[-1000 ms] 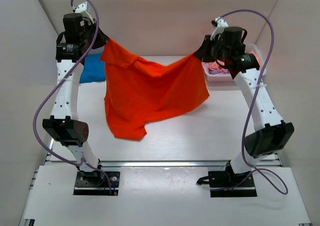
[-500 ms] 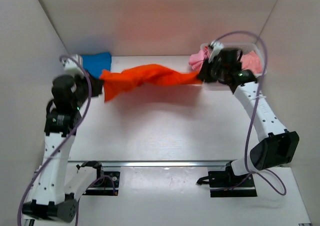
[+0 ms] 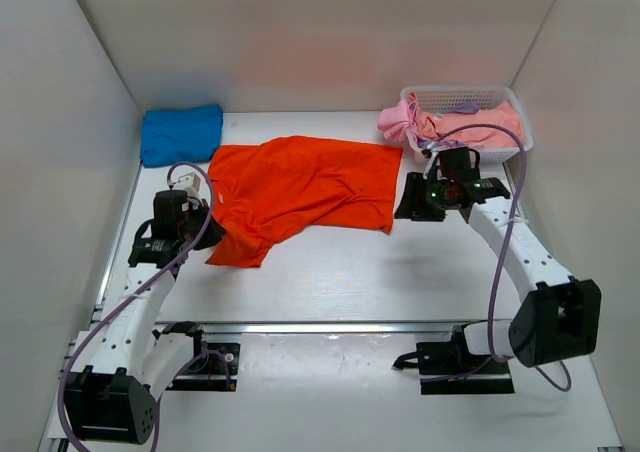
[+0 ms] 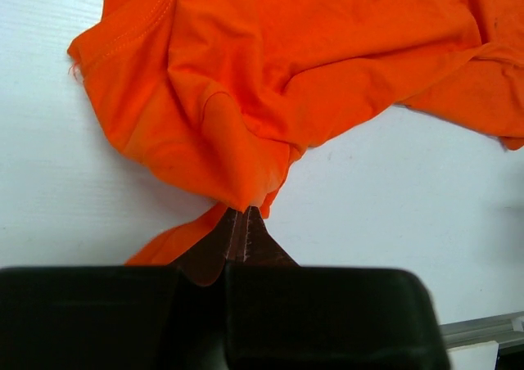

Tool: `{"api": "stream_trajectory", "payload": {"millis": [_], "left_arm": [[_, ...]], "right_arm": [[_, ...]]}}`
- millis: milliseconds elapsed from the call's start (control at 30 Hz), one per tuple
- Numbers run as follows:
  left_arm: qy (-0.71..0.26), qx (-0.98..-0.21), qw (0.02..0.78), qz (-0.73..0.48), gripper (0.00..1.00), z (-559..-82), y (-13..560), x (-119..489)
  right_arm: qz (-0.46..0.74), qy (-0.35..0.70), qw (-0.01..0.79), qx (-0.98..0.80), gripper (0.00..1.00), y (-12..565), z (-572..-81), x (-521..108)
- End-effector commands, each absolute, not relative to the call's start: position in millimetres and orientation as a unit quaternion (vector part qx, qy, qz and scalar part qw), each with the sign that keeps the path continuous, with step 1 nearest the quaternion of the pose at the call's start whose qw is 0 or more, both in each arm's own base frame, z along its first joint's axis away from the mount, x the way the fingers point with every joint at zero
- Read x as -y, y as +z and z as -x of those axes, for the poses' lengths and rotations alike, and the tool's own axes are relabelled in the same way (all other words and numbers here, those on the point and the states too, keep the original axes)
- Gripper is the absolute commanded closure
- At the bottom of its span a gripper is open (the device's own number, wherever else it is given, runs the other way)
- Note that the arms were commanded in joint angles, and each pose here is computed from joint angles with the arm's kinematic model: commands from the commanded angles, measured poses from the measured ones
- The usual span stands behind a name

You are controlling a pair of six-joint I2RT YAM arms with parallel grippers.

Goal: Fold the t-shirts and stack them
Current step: Flatten out the tshirt

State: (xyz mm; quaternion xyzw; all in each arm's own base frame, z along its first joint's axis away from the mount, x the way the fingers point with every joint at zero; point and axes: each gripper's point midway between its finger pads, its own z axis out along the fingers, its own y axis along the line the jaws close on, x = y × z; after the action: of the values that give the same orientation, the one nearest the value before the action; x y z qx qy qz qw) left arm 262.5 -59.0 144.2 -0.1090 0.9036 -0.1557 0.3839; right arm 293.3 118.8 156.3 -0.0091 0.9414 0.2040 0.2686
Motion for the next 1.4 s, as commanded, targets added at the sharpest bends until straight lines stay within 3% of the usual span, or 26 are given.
{"api": "stream_trajectory", "payload": {"millis": [0,133,267,367,533,967,1367], "left_arm": [[-0.174,-0.893,0.400,0.108,1.00,-267.0,146.9,63.1],[-0.171,-0.895,0.400,0.104,1.00,-265.8,146.8,62.7],[-0.171,-0.891,0.407,0.104,1.00,-267.2,146.8,62.8],[-0.170,-0.893,0.403,0.104,1.00,-267.8,143.5,62.8],[-0.173,-0.894,0.400,0.100,1.00,-268.0,138.6,63.6],[-0.174,-0.894,0.399,0.101,1.00,-272.5,136.1,63.8],[-0.167,-0.894,0.403,0.102,1.00,-275.8,134.9,60.0]], "right_arm": [[-0.002,0.228,0.303,-0.926,0.57,156.1,-333.6,-137.0],[-0.069,0.198,0.286,-0.935,0.71,128.0,-373.4,-119.3],[-0.143,0.235,0.260,-0.925,0.77,110.8,-397.4,-115.5],[-0.169,0.269,0.253,-0.914,0.65,107.2,-406.7,-121.4],[-0.196,0.325,0.242,-0.893,0.55,102.2,-418.3,-133.5],[-0.271,0.374,0.182,-0.868,0.54,68.1,-431.1,-141.2],[-0.346,0.340,0.129,-0.865,0.53,25.1,-435.6,-128.5]]}}
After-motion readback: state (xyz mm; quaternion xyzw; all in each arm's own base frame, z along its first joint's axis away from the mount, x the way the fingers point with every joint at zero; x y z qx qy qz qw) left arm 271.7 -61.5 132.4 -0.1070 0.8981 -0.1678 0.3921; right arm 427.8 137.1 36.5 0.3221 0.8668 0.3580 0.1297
